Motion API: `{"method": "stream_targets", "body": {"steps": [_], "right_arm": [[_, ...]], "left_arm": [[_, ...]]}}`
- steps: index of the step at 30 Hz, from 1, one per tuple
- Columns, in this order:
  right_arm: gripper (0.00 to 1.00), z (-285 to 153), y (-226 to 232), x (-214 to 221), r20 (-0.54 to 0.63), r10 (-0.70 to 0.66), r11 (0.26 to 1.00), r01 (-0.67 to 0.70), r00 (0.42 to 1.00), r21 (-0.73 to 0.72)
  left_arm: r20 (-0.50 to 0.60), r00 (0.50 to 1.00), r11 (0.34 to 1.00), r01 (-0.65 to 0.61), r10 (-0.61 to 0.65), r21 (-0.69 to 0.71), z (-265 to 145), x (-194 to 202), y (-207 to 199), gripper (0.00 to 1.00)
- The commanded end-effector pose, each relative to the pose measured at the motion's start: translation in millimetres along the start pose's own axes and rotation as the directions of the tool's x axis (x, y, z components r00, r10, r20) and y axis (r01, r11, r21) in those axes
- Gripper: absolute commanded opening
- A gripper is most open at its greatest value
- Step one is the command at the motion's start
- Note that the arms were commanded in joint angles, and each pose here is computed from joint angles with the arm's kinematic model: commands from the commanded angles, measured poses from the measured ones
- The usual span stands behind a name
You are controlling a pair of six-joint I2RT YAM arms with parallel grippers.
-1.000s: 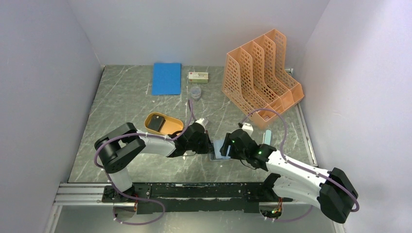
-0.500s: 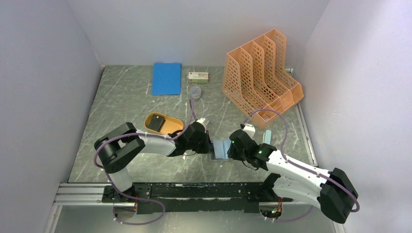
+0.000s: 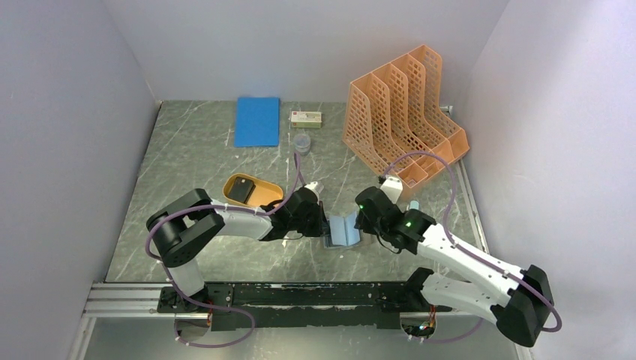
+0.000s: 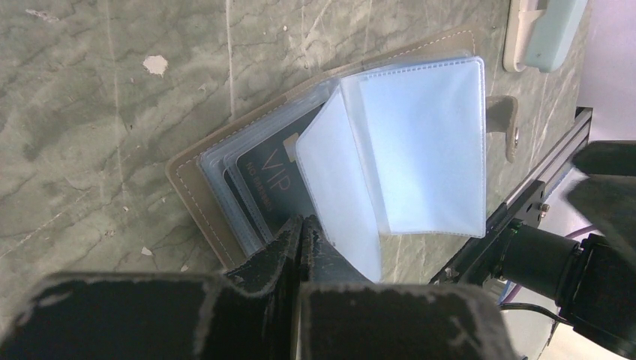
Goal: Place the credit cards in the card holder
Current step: Open the card holder at the center of the board.
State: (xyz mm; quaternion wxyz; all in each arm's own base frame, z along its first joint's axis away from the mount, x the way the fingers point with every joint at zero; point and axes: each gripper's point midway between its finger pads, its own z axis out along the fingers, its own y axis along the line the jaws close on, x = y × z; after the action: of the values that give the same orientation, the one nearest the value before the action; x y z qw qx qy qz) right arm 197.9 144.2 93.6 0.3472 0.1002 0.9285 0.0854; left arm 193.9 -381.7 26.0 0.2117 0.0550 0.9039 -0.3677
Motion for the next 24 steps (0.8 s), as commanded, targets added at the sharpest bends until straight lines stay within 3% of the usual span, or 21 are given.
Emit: {"method": "stream_targets", "body": {"steps": [1, 6, 8, 11, 24], "right_arm": [[0.45, -22.3, 12.9, -32.3, 0.069, -0.012, 0.999, 0.015, 0.998, -0.044], [0.4, -47.4, 68.4, -45.1, 0.078, -0.047, 0.943, 0.07, 0.996, -0.327], [0.36, -44.2, 78.1, -33.5, 0.021, -0.076, 0.929, 0.079, 0.997, -0.362], [0.33, -21.5, 72.8, -13.0, -0.054, -0.092, 0.95, 0.072, 0.994, -0.305], [0.26, 46.9, 22.1, 45.2, -0.155, -0.082, 0.991, 0.063, 0.985, -0.122]], "left_arm": [[-0.072, 0.997, 0.995, -0.013, 0.006, -0.097, 4.0, 21.1, 30.6, 0.05], [-0.072, 0.997, 0.996, -0.009, 0.002, -0.094, 4.4, 21.3, 29.6, 0.05], [-0.073, 0.997, 0.995, -0.006, -0.001, -0.096, 4.6, 21.6, 30.6, 0.05], [-0.071, 0.997, 0.996, -0.001, -0.006, -0.092, 4.2, 22.2, 30.2, 0.05], [-0.029, 0.999, 1.0, -0.022, 0.023, 0.013, -4.4, 4.6, -1.5, 0.05]]}}
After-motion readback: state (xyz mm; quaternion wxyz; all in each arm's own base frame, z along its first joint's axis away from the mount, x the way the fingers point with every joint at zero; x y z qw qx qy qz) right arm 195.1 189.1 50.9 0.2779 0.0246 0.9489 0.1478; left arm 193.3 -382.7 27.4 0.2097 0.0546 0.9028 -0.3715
